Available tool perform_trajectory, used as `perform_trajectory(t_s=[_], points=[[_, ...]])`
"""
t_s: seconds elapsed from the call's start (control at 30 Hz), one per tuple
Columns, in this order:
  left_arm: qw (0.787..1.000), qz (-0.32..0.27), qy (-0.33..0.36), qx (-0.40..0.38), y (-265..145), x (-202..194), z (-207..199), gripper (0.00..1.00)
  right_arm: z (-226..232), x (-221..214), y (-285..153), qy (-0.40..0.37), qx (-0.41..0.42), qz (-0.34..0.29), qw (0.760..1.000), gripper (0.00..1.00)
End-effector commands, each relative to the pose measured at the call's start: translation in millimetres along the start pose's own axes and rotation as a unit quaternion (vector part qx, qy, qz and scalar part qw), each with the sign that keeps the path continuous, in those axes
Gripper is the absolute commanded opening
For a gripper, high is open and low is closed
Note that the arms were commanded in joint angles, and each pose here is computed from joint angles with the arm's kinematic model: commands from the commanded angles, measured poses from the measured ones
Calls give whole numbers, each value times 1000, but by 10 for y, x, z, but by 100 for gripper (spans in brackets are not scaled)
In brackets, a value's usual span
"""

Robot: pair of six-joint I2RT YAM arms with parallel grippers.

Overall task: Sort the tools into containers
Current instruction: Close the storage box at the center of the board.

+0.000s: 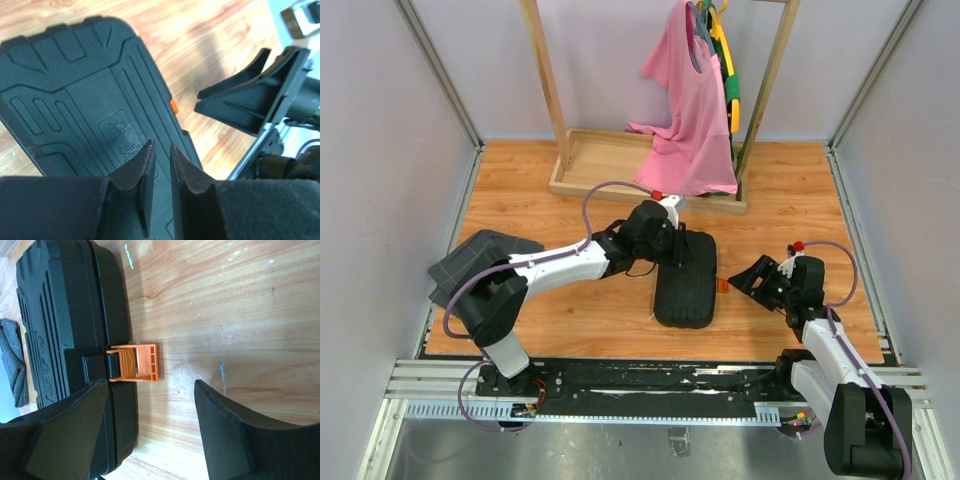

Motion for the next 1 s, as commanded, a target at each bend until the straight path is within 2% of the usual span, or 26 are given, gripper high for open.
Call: perform_trajectory(t_s=[0.0,0.23,0.5,0.6,0.97], points=[[998,31,34,45,118,-155,51,23,6,-72,15,19,20,11,1000,74],[993,62,47,89,281,-346,143,19,14,-118,57,50,37,19,998,83],[986,95,45,130,340,-555,343,15,-19,-145,84,56,31,25,998,83],[984,102,45,140,346,-602,395,14,0,-147,108,81,35,35,995,78],[985,99,45,134,347,-591,371,13,0,-209,224,90,70,90,989,82]])
Point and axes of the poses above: each gripper's point midway between its finger pads, its own y axis out along the fingers, its own z axis along the line the jaws close on, x = y × z, the point moved 7 cm from there along -y, back along the fingers, and after that the axes turned 4 degrees about -y, right-handed, at the moved point
